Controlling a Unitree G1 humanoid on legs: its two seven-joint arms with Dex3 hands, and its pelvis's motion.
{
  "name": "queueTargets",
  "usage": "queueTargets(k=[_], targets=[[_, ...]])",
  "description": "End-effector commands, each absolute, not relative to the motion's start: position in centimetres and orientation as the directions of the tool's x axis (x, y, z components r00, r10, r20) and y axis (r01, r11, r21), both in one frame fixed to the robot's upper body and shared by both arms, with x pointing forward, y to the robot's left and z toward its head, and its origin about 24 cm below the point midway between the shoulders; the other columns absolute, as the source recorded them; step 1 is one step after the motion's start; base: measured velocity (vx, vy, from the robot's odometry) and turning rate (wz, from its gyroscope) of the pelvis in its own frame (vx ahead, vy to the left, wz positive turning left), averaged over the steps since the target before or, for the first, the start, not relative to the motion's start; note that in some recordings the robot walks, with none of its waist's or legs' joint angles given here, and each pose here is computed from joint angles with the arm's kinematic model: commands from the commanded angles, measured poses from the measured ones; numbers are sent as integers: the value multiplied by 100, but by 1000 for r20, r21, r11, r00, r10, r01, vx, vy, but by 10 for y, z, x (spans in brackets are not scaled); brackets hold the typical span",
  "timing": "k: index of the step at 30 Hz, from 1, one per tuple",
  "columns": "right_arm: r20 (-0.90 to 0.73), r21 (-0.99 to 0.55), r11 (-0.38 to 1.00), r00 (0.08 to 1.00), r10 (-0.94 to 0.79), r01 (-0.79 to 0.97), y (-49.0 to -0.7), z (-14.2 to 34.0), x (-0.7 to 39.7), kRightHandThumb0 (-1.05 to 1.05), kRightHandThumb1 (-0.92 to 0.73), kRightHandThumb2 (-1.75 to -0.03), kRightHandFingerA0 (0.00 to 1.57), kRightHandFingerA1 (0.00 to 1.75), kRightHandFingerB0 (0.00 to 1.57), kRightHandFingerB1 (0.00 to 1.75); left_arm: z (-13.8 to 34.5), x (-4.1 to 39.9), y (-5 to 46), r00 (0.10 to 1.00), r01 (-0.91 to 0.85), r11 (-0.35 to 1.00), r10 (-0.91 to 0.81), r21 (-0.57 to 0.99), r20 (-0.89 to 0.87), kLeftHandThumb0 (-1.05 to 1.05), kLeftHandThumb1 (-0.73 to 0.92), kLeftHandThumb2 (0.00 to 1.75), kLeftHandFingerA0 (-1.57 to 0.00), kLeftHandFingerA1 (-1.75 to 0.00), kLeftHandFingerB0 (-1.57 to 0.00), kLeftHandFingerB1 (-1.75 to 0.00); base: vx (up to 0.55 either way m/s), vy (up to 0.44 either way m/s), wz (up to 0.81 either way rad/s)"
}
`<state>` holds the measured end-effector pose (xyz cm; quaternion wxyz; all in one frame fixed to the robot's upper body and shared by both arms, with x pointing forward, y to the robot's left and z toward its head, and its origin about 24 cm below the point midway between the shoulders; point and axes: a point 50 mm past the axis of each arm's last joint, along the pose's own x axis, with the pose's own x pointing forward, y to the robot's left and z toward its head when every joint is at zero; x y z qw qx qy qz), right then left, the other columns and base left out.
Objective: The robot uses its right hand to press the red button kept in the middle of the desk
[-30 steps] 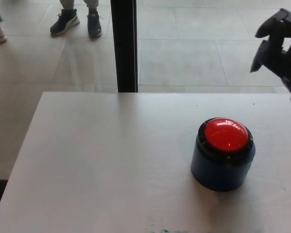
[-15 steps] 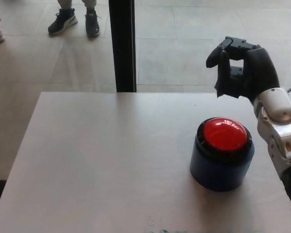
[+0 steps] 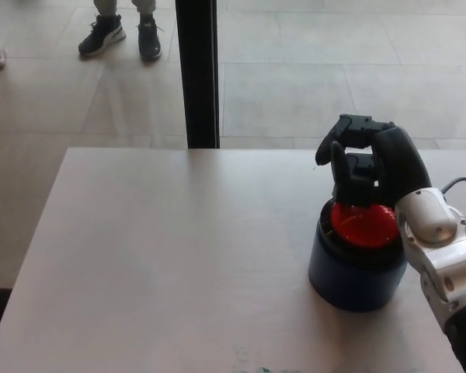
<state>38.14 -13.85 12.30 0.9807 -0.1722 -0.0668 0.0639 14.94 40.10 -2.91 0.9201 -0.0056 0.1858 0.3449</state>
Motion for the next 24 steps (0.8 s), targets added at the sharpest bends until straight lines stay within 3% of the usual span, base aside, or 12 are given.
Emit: queueTargets(k=[1,2,3,8,10,11,14,15,16,20,21,24], targets=[[5,-335,936,994,113,-105,-141,97,373,-19,-51,-120,93,175,77,155,-26,146,406,687,-650,750,647,119,-331,-10,69,95,-83,-175,-70,-127,0,0,0],[-2,-334,937,994,108,-103,-142,95,372,-20,-52,-120,93,175,77,154,-26,146,405,688,-649,751,648,121,-327,-16,60,110,-113,-139,-78,-109,0,0,0],[-6,-331,938,995,104,-100,-142,94,372,-18,-52,-120,93,174,77,153,-26,145,405,688,-649,751,648,123,-327,-11,67,97,-83,-175,-69,-130,0,0,0],[-47,-311,948,997,61,-72,-145,80,370,-21,-52,-117,95,175,77,156,-25,145,405,692,-645,754,645,124,-323,-10,70,95,-83,-175,-70,-133,0,0,0],[-55,-288,955,997,52,-65,-147,74,369,-19,-51,-120,98,175,79,157,-25,145,405,693,-645,754,645,125,-322,-17,61,108,-115,-138,-80,-110,0,0,0],[-61,-280,958,997,48,-63,-147,72,369,-19,-50,-121,97,175,79,157,-26,145,405,691,-645,754,645,124,-325,-2,67,92,-95,-173,-70,-128,0,0,0],[-61,-242,969,997,38,-52,-150,67,369,-20,-49,-122,98,175,80,154,-27,142,405,687,-654,749,648,110,-328,-12,78,80,-80,-175,-68,-127,0,0,0],[-52,-237,971,998,30,-42,-151,68,369,-21,-50,-122,98,175,80,154,-27,141,405,687,-656,747,651,111,-324,-19,65,103,-112,-135,-78,-104,0,0,0],[-28,-212,977,999,25,-30,-152,71,370,-21,-51,-125,100,175,82,154,-27,140,405,685,-657,746,652,112,-324,-12,78,77,-84,-170,-75,-116,0,0,0],[8,-151,988,1000,18,-16,-153,80,375,-22,-51,-125,101,175,82,155,-28,140,406,688,-650,750,648,119,-326,-9,77,78,-84,-169,-76,-115,0,0,0],[24,-149,989,1000,18,-14,-153,84,376,-24,-54,-121,100,175,80,155,-27,140,405,688,-651,750,649,117,-325,-16,65,103,-112,-134,-79,-103,0,0,0],[52,-132,991,999,15,-8,-155,93,379,-24,-56,-116,98,175,79,156,-27,140,405,688,-651,750,648,116,-325,-10,77,79,-83,-169,-74,-118,0,0,0]])
